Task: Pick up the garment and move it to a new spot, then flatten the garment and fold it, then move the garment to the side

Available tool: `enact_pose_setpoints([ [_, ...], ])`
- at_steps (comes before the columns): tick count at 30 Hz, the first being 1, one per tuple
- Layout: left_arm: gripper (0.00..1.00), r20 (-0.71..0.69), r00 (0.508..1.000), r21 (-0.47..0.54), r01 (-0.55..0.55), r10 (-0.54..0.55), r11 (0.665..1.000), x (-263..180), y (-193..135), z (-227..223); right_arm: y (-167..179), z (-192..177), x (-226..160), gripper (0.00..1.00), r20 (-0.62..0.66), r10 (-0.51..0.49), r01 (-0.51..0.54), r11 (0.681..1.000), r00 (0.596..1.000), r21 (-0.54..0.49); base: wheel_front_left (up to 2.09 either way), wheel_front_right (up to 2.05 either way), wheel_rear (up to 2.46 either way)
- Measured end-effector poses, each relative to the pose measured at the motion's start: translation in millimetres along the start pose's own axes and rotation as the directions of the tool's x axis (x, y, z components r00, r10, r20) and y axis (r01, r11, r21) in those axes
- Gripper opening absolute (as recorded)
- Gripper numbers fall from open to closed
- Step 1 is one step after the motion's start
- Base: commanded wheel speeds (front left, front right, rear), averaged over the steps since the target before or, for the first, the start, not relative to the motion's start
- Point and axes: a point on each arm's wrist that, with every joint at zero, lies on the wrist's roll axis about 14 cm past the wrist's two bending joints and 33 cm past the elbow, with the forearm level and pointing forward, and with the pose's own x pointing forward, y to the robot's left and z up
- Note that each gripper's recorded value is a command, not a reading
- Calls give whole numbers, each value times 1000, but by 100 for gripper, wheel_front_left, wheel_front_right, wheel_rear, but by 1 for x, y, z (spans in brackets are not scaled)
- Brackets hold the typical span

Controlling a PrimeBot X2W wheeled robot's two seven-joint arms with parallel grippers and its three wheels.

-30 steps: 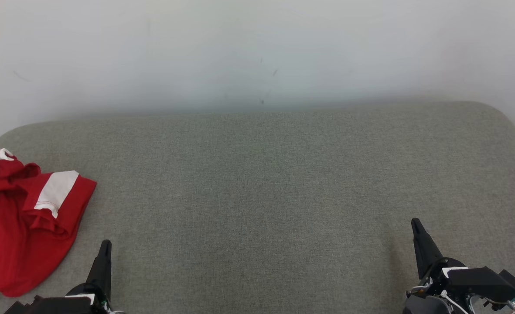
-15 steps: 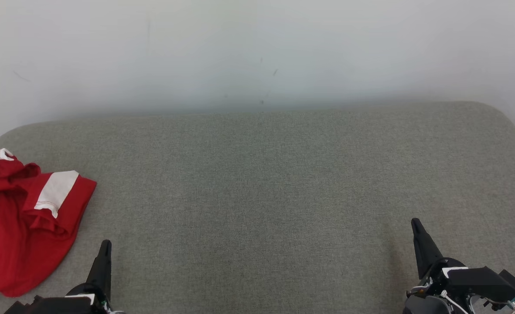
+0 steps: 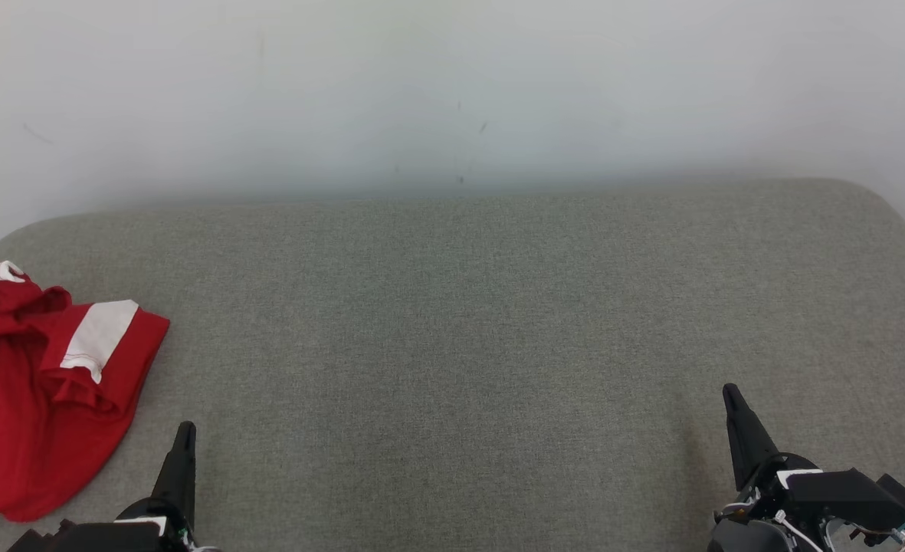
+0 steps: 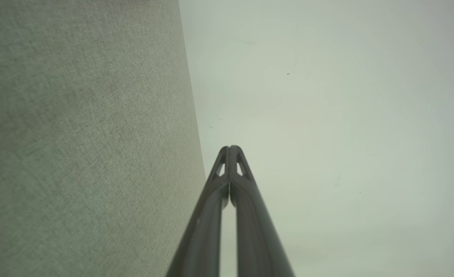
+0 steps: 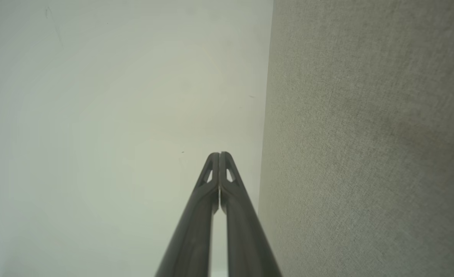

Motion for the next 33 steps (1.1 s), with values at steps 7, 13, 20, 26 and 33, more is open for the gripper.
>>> enact_pose_setpoints([
  [7, 0, 0, 1000, 0, 0, 0, 1000, 0, 0, 0, 0, 0, 0, 0, 0, 0, 0, 1000, 1000, 0, 0, 0, 0],
  [13, 0, 0, 1000, 0, 0, 0, 1000, 0, 0, 0, 0, 0, 0, 0, 0, 0, 0, 1000, 1000, 0, 0, 0, 0],
  [20, 0, 0, 1000, 0, 0, 0, 1000, 0, 0, 0, 0, 0, 0, 0, 0, 0, 0, 1000, 1000, 0, 0, 0, 0],
  [26, 100, -1, 1000, -3, -17, 17, 1000, -2, 6, -1, -6, 0, -2, 100, 1, -17, 17, 1000, 1000, 1, 0, 0, 0],
  [33, 100, 11, 995, -1, -95, 95, 995, -13, 32, -2, -29, 1, -13, 100, 12, -85, 85, 996, 996, -6, 0, 0, 0],
])
